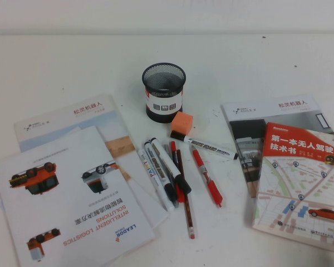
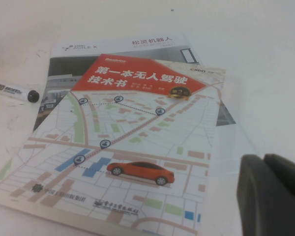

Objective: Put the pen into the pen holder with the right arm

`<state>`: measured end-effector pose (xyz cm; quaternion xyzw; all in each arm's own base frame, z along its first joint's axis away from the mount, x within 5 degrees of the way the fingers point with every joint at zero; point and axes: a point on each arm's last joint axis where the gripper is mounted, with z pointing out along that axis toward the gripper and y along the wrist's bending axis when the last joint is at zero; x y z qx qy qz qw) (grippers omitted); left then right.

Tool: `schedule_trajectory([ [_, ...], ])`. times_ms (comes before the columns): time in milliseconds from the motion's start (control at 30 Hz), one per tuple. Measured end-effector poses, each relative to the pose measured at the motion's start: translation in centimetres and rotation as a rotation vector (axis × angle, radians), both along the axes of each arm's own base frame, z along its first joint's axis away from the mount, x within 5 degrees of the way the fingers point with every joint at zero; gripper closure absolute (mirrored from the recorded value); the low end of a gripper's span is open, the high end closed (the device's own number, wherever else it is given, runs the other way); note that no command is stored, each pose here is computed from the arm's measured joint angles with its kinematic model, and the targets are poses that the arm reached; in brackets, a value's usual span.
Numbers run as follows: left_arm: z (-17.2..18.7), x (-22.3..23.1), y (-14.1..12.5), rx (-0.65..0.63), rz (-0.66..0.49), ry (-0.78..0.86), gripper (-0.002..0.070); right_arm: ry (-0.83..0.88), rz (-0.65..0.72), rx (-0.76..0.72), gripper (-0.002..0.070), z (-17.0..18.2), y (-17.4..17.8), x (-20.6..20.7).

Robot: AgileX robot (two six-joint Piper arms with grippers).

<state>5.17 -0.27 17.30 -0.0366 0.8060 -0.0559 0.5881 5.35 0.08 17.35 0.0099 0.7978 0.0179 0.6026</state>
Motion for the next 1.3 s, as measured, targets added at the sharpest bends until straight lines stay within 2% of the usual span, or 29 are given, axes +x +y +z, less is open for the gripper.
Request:
schedule_trajectory([
  [233,0.0,0.0,0.0,0.0,0.0,0.0,0.0677,0.0,0.0,0.005,0.0696,0.0,0.0,0.0],
  [333,0.0,0.0,0.0,0.0,0.0,0.0,0.0678,0.002,0.006,0.09,0.0696,0.0,0.3,0.0],
  [467,0.0,0.0,0.0,0.0,0.0,0.0,0.0677,0.001,0.028,0.436,0.0696,0.3,1.3,0.0],
  [600,0.0,0.0,0.0,0.0,0.0,0.0,0.0678,-0.009,0.046,0.859,0.0696,1.2,2.2,0.0],
  [733,0.0,0.0,0.0,0.0,0.0,0.0,0.0678,-0.036,0.038,1.041,0.0696,1.8,2.2,0.0],
  [1133,0.0,0.0,0.0,0.0,0.0,0.0,0.0677,-0.044,0.046,0.977,0.0696,1.7,2.2,0.0],
  [1300,0.0,0.0,0.0,0.0,0.0,0.0,0.0677,0.008,0.079,0.85,0.0696,2.2,2.5,0.0],
])
